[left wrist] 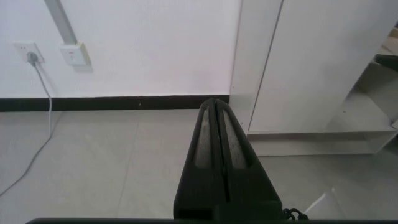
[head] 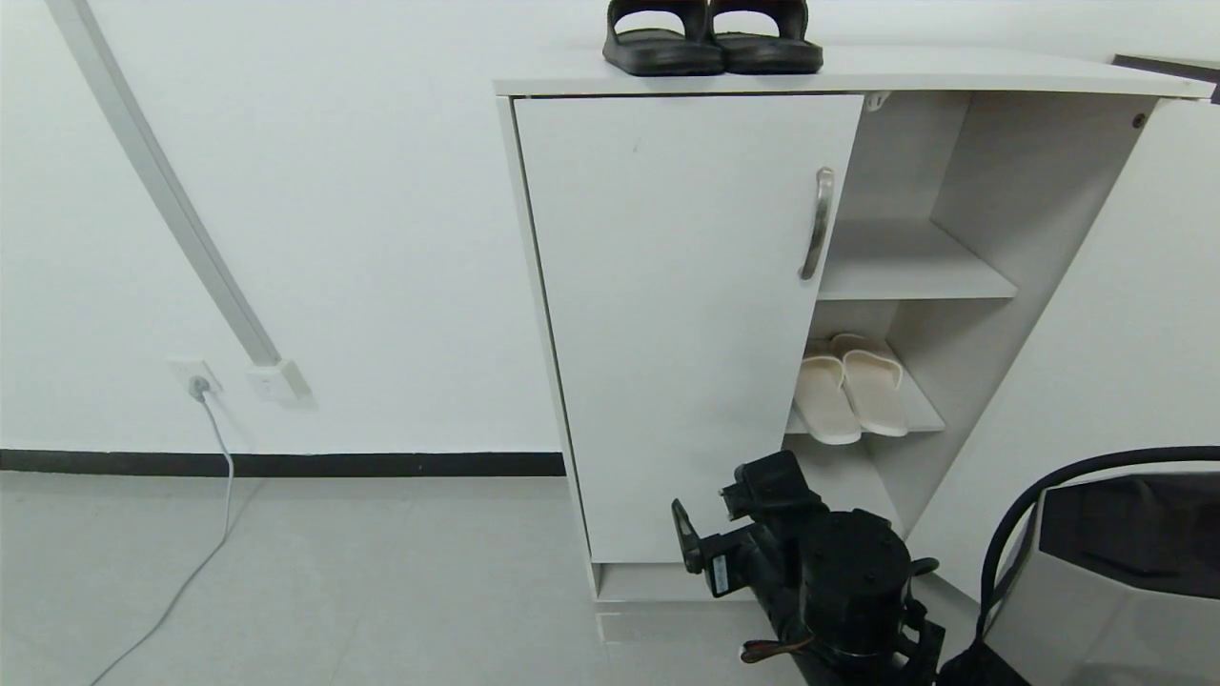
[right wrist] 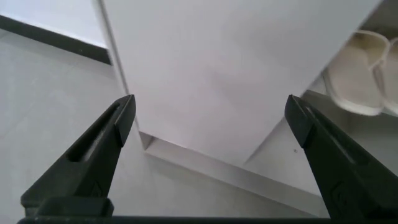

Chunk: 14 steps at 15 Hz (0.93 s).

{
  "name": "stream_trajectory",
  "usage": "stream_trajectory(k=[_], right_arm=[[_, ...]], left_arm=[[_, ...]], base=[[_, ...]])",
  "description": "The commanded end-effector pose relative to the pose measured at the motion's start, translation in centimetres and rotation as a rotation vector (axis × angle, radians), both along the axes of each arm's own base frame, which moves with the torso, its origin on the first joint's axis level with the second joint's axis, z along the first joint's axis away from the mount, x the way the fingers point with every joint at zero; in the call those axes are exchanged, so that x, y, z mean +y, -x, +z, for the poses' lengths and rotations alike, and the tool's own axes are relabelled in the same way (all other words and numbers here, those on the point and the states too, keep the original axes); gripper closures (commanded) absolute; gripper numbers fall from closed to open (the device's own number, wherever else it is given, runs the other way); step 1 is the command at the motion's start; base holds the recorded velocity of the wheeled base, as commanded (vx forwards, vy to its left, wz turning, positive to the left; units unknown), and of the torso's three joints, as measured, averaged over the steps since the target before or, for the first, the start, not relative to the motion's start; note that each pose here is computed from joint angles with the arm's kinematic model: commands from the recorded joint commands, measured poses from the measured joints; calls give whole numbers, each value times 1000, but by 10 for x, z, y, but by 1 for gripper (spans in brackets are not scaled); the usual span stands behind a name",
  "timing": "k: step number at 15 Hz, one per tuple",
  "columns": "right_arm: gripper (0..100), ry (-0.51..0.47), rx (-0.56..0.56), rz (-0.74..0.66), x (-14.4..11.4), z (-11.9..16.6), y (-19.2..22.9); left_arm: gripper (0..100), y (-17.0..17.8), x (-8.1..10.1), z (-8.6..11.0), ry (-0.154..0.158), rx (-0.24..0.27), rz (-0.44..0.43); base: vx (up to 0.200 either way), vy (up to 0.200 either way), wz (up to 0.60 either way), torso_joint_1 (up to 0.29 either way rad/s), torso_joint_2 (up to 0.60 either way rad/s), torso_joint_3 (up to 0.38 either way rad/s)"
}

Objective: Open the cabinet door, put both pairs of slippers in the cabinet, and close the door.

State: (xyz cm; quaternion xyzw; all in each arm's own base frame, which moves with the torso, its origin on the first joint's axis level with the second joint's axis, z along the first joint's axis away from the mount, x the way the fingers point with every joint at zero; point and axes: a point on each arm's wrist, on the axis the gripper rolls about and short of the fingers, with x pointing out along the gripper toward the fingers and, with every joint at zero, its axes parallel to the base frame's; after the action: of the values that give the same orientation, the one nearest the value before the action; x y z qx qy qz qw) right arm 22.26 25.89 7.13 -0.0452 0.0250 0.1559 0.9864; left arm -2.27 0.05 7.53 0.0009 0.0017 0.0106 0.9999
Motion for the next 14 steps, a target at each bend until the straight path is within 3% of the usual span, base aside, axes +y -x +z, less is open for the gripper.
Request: stream_trajectory(k=[1,5,14], right_arm=[[0,-1,-1,-2,-1,0,-1],[0,-13,-10,-6,-2,2,-2],[0,-2,-15,-11,-4,2,-3]], left_arm=[[100,0,0,0,0,0,0],[100,0,0,0,0,1,0],[100,0,0,0,0,0,0]], base=[[0,0,0,0,0,0],[0,0,0,11,-187,-289],[0,0,0,98,-492,-348]])
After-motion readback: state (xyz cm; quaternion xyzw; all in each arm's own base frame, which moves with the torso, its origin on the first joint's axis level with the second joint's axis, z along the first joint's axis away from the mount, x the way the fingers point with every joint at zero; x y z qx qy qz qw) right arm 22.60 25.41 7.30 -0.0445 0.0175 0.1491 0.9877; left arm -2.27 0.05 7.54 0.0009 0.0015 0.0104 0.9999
